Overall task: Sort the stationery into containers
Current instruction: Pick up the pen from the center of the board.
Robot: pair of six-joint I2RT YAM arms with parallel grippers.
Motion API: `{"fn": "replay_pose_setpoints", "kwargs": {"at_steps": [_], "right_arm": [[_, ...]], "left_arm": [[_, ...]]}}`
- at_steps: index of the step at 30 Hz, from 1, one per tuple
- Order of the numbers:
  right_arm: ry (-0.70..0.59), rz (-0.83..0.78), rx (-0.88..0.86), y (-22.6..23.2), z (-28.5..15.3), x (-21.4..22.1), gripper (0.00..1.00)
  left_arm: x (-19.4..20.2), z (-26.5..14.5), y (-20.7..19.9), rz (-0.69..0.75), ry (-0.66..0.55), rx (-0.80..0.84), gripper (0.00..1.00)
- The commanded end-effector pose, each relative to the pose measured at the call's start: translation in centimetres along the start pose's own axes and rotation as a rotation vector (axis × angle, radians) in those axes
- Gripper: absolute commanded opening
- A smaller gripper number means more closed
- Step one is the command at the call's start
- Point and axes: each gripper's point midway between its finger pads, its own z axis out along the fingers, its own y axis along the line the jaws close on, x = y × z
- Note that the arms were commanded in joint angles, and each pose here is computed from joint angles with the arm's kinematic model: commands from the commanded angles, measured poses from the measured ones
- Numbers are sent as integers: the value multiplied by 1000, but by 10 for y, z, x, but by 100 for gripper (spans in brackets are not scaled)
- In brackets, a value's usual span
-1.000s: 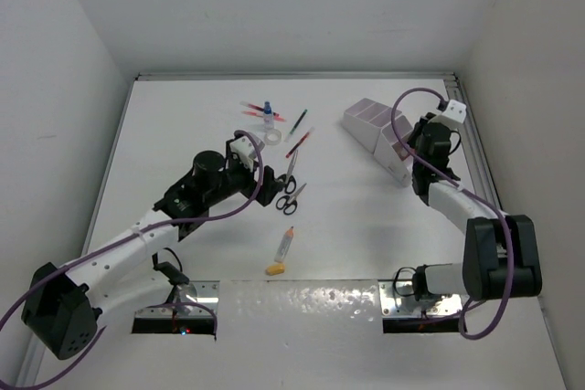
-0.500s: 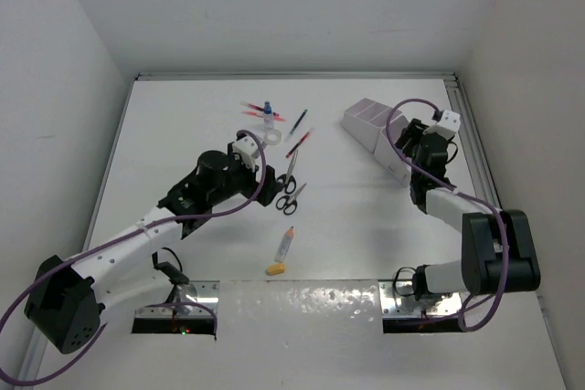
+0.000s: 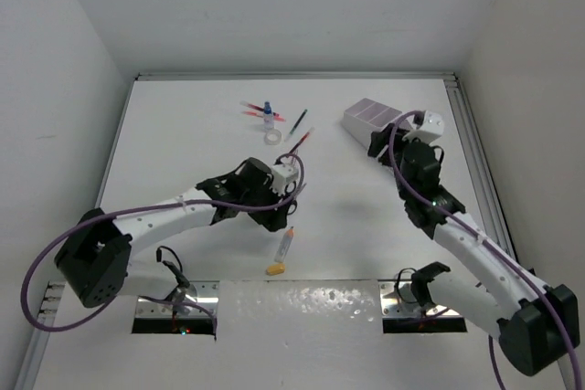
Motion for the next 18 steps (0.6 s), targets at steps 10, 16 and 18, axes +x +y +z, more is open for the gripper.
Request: {"fn": "replay_pose_setpoints", "kwargs": {"at_steps": [10, 16, 18], "right_arm": [[292, 26, 77, -9, -84, 130, 60], [248, 1, 97, -16, -98, 130, 60], [231, 17, 100, -17, -102, 127, 60]], "left_arm": [[46, 40, -30, 82, 219, -28, 63], [66, 56, -28, 69, 283, -83, 61], [71, 57, -24, 76, 299, -112, 60]]}}
